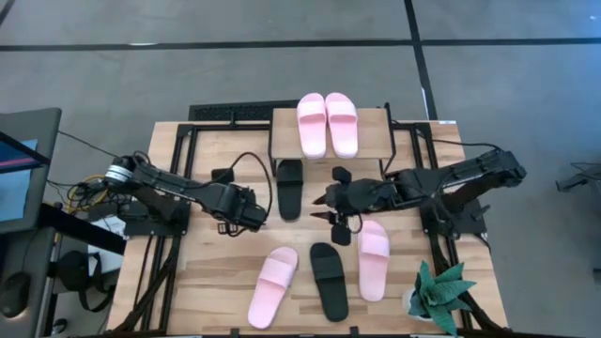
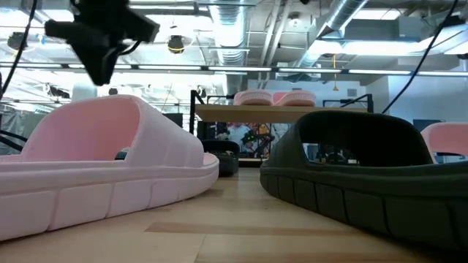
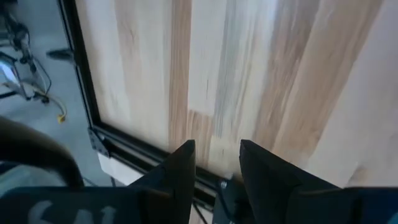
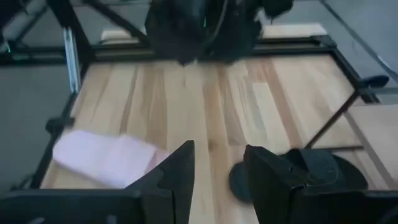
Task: Pick and place slides into the shelf
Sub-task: Put the black slide under the shelf
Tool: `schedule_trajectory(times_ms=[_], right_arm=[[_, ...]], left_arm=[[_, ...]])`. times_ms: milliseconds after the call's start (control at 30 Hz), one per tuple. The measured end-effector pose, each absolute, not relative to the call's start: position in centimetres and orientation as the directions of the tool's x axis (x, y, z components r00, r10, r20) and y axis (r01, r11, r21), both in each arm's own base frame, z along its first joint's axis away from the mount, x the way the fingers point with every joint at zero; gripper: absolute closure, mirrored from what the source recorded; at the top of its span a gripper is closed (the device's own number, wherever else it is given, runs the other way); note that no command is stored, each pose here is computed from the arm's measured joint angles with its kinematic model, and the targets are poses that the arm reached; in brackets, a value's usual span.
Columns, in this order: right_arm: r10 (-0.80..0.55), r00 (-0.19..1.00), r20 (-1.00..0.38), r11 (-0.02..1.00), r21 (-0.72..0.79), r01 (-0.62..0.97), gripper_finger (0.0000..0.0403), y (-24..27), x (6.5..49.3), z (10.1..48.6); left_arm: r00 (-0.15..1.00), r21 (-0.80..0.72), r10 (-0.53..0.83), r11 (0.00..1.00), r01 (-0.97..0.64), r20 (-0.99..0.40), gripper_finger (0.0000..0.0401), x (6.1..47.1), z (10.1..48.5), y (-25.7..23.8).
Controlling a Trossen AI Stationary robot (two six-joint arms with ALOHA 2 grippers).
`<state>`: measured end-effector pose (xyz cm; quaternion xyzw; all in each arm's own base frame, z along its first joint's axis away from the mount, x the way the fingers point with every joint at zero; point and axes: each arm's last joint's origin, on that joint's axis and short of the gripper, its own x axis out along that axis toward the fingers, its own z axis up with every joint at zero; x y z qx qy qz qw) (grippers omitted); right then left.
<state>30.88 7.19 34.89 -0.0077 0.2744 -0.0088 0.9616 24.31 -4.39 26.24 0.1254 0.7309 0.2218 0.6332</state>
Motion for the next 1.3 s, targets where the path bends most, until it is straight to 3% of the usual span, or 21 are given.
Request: schedule_trajectory(times_ms=[133, 300, 467, 1133, 1300], right_arm=[[-0.027, 0.874, -0.485, 0.998, 0.036, 0.051, 0.0284, 6.9, 31.4, 35.1], [0.039, 0.850, -0.525, 0.977, 0.199, 0.078, 0.0286, 6.0, 32.0, 34.4], [0.089, 0.825, -0.558, 0.964, 0.256, 0.069, 0.0286, 6.9, 32.5, 33.4], [0.055, 0.618, -0.784, 0.996, 0.086, 0.021, 0.0285, 14.5, 28.3, 30.3], [-0.060, 0.592, -0.804, 0.998, -0.044, 0.042, 0.0285, 15.5, 27.3, 29.5]], left_arm=[[-0.176, 0.500, 0.481, 0.862, -0.085, -0.859, 0.0285, 23.8, 25.4, -4.2], [-0.127, 0.553, 0.543, 0.831, -0.058, -0.830, 0.0285, 23.9, 25.3, -4.0], [-0.079, 0.553, 0.550, 0.833, -0.023, -0.831, 0.0285, 24.4, 25.2, -4.1], [-0.082, 0.537, 0.530, 0.836, -0.114, -0.844, 0.0285, 24.6, 25.1, -3.9], [-0.080, 0.543, 0.538, 0.828, -0.141, -0.839, 0.0285, 24.6, 25.1, -3.8]])
